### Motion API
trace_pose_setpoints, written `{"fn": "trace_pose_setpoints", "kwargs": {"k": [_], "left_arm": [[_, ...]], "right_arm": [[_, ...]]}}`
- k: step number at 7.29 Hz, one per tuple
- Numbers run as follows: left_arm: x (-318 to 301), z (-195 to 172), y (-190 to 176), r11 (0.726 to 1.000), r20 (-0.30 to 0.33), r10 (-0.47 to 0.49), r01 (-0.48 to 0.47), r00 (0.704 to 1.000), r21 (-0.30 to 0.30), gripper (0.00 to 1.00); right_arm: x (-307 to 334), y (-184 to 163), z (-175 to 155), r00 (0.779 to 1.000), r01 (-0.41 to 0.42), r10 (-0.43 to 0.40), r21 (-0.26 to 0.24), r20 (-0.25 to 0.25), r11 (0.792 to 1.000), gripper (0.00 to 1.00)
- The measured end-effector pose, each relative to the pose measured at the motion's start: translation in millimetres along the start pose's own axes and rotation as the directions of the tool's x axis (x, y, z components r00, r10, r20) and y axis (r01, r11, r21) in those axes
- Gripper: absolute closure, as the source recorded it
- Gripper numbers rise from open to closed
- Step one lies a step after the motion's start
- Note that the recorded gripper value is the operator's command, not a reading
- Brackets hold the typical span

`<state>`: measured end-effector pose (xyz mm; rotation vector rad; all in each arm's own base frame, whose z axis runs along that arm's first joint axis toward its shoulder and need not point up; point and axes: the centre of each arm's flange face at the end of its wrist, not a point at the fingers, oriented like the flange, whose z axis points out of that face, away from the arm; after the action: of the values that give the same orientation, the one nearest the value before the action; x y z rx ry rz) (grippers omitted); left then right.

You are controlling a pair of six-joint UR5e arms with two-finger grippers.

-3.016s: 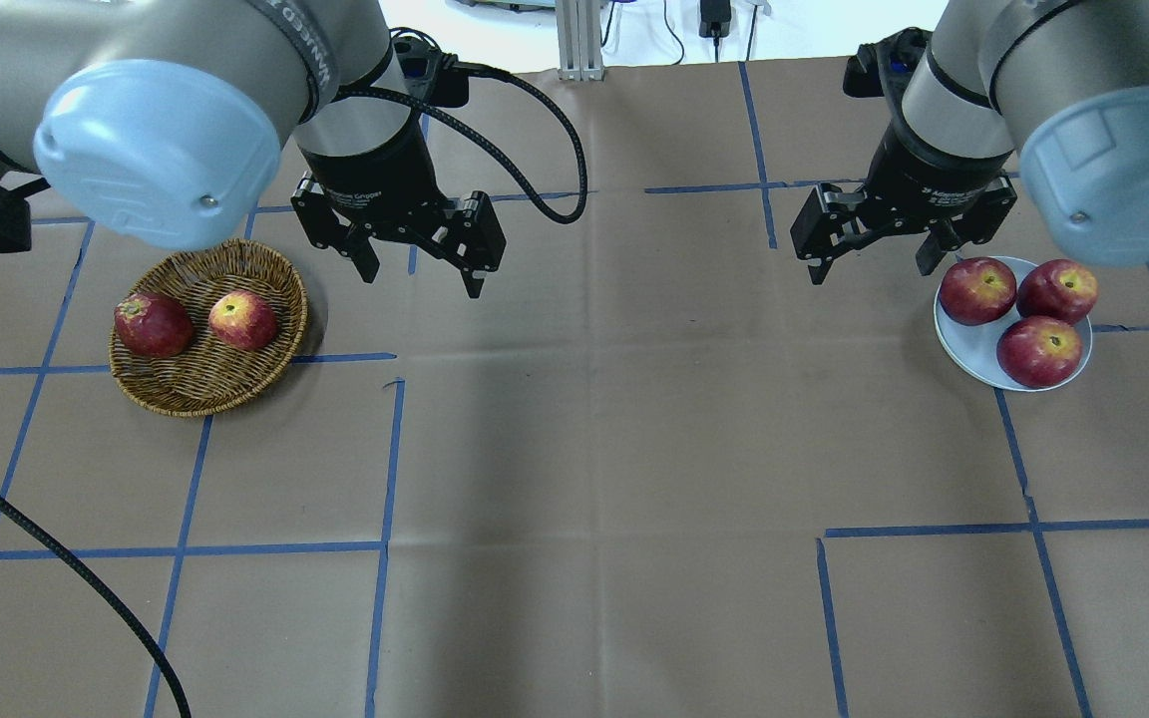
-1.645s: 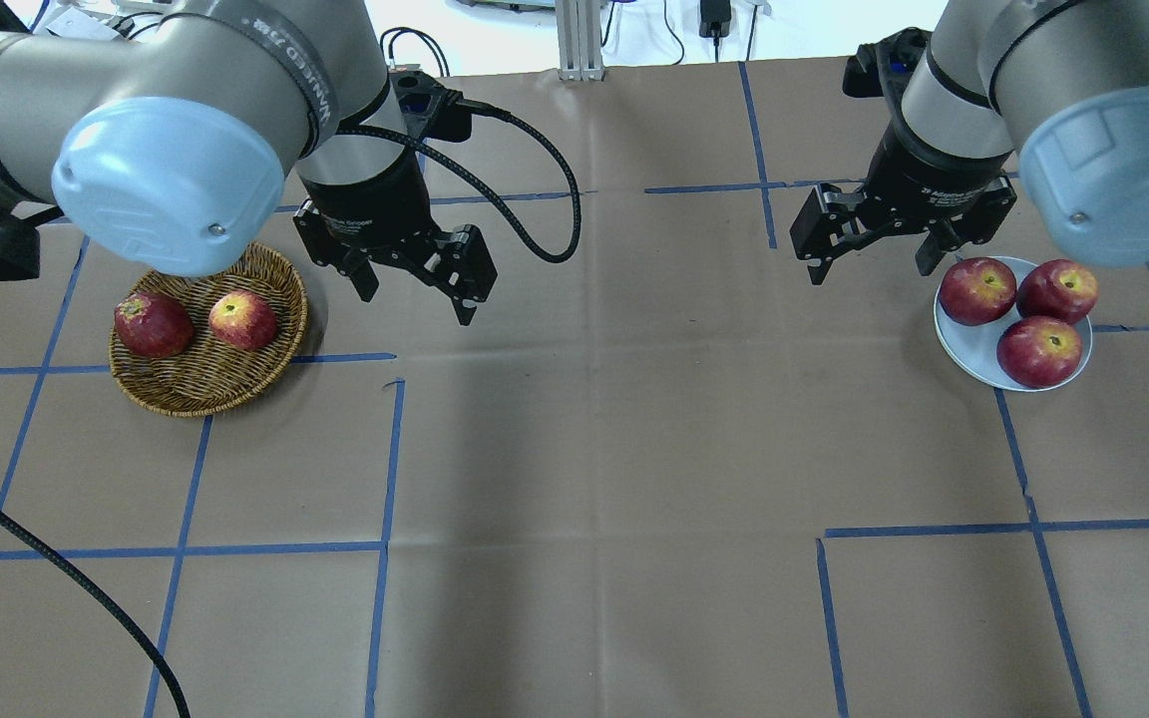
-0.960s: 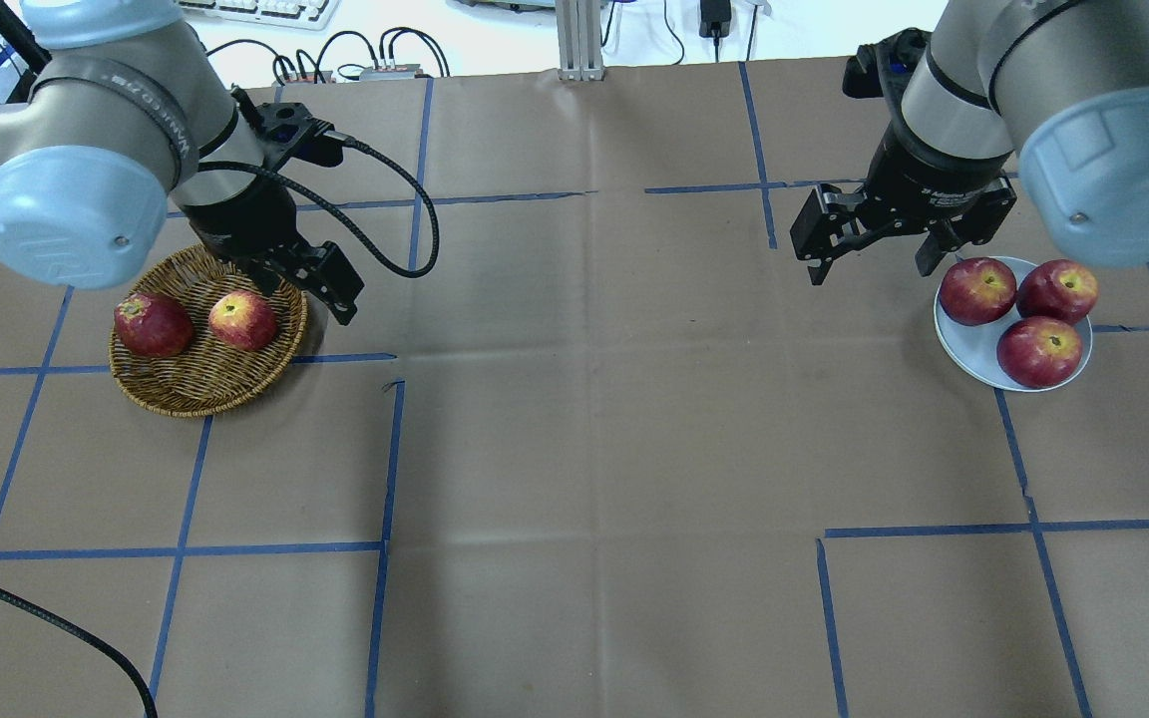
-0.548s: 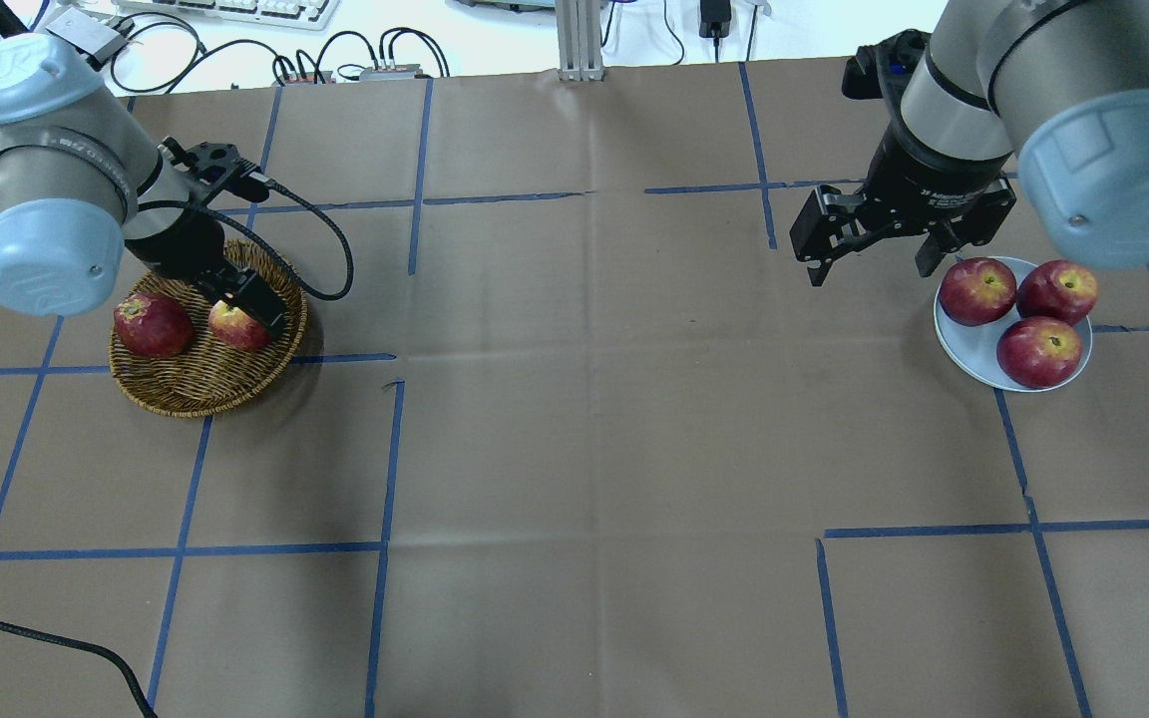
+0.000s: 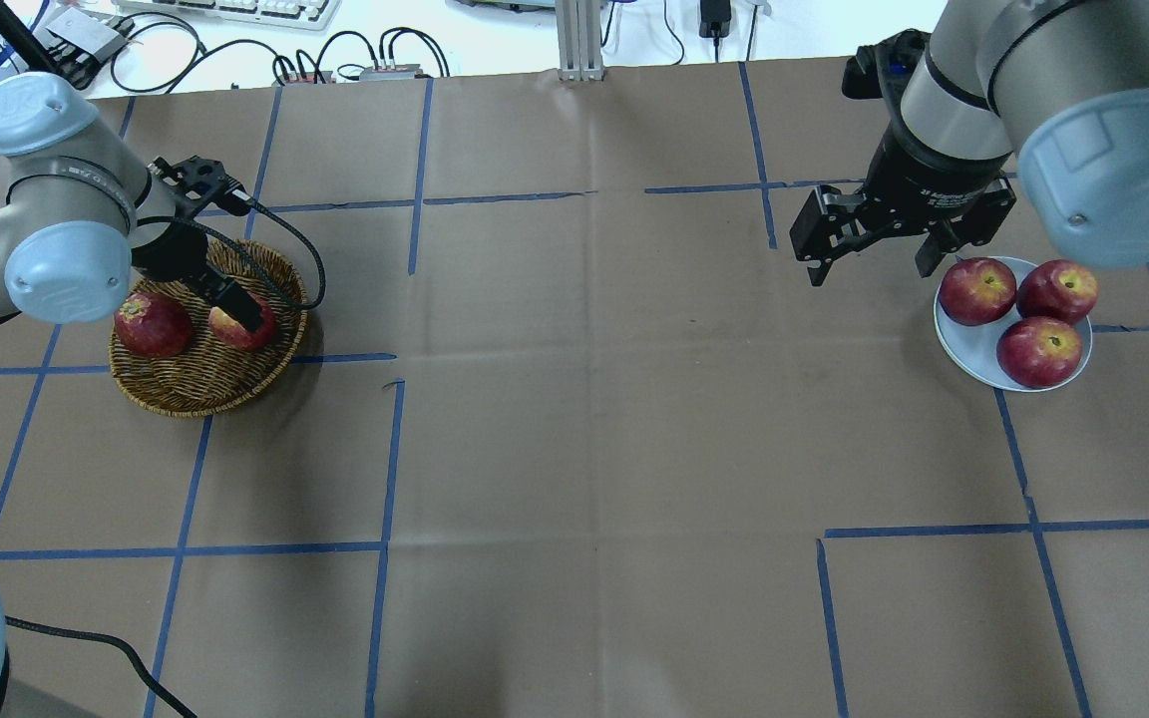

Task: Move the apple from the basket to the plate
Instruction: 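Lower the left gripper and close it on the red apple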

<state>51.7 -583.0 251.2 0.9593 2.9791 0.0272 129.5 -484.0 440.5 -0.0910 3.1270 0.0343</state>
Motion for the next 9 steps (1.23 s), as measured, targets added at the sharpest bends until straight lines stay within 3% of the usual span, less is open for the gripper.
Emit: {"fn": "trace_pose_setpoints", "kwargs": {"k": [3, 5, 6, 9], "left_arm": [[-12, 28, 0, 0.999, 0.006, 0.007, -0.007, 1.0, -0.044, 0.02], [-21, 47, 5, 0.998, -0.018, -0.009, 0.008, 1.0, -0.054, 0.48], [-24, 55, 7, 0.998, -0.03, -0.014, 0.013, 0.999, -0.059, 0.6], [-23, 57, 7, 0.999, -0.044, -0.012, 0.01, 0.999, -0.051, 0.83]], "right_arm": [[0, 0, 0, 1.0, 0.0, 0.0, 0.0, 0.0, 1.0, 0.0], [0, 0, 0, 1.0, 0.0, 0.0, 0.0, 0.0, 1.0, 0.0], [0, 0, 0, 1.0, 0.0, 0.0, 0.0, 0.0, 1.0, 0.0], [0, 0, 0, 1.0, 0.0, 0.0, 0.0, 0.0, 1.0, 0.0]]}}
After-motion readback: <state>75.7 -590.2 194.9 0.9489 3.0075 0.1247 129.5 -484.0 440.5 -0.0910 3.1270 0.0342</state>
